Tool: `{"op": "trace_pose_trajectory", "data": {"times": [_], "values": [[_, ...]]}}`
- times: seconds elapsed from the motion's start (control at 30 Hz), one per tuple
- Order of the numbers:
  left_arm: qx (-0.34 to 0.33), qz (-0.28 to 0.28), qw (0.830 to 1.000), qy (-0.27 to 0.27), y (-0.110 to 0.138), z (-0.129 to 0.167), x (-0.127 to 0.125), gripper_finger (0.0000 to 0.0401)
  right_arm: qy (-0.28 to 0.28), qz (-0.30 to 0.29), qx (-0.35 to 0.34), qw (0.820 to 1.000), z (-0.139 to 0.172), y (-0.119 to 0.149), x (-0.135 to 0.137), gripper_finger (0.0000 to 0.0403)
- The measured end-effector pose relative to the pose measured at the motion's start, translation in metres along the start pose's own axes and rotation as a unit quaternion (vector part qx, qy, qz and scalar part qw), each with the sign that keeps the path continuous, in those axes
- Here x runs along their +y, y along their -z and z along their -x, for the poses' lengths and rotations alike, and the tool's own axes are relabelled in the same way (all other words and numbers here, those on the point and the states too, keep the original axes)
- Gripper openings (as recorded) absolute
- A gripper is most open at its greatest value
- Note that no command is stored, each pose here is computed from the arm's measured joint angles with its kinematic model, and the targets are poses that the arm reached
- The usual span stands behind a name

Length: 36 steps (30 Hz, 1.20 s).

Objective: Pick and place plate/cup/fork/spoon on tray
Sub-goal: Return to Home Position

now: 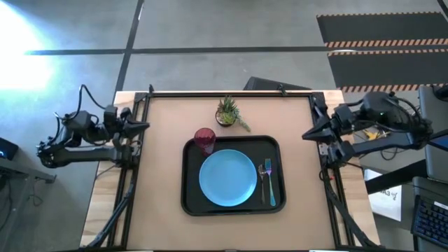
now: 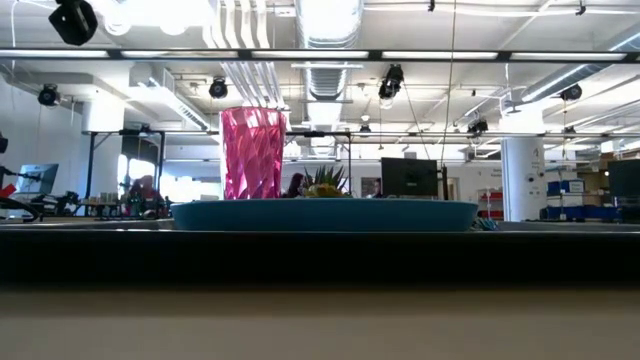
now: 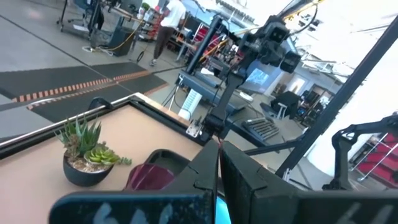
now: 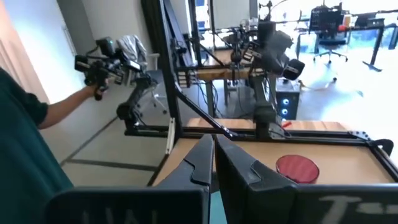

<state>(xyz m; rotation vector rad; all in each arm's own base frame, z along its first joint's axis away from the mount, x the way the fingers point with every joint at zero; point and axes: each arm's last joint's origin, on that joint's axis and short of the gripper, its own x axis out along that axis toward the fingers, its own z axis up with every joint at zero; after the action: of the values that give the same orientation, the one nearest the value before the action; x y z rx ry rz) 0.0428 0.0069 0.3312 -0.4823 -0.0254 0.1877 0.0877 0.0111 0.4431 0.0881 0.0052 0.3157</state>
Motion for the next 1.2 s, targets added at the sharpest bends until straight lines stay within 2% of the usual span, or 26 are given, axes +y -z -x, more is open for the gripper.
{"op": "trace_pose_trajectory", "data": {"times": [0.27,0.4,0.53,0.67,0.87,1.07,1.2], "values": [[-0.011,0.000,1.000,0.006,0.004,0.007,0.003,0.0000,-0.057,0.019,-0.067,0.996,-0.002,0.033,-0.001,0.0009],[-0.011,-0.014,1.000,0.008,0.007,0.008,0.004,0.0000,-0.068,-0.002,-0.089,0.994,-0.006,0.054,-0.003,0.0009],[-0.004,-0.037,0.999,0.035,0.010,0.010,0.004,0.0000,-0.084,-0.012,-0.123,0.989,-0.007,0.070,-0.005,0.0009],[0.003,-0.039,0.998,0.057,0.017,0.012,0.006,0.0000,-0.115,0.002,-0.161,0.980,-0.011,0.084,-0.006,0.0009],[0.007,-0.040,0.996,0.079,0.033,0.010,0.013,0.0000,-0.127,-0.029,-0.162,0.978,-0.023,0.112,-0.011,0.0009],[0.021,-0.040,0.993,0.109,0.051,0.004,0.020,0.0000,-0.135,-0.033,-0.180,0.974,-0.030,0.136,-0.015,0.0009],[0.017,-0.041,0.992,0.122,0.052,0.000,0.019,0.0000,-0.145,-0.044,-0.191,0.970,-0.031,0.153,-0.017,0.0009]]}}
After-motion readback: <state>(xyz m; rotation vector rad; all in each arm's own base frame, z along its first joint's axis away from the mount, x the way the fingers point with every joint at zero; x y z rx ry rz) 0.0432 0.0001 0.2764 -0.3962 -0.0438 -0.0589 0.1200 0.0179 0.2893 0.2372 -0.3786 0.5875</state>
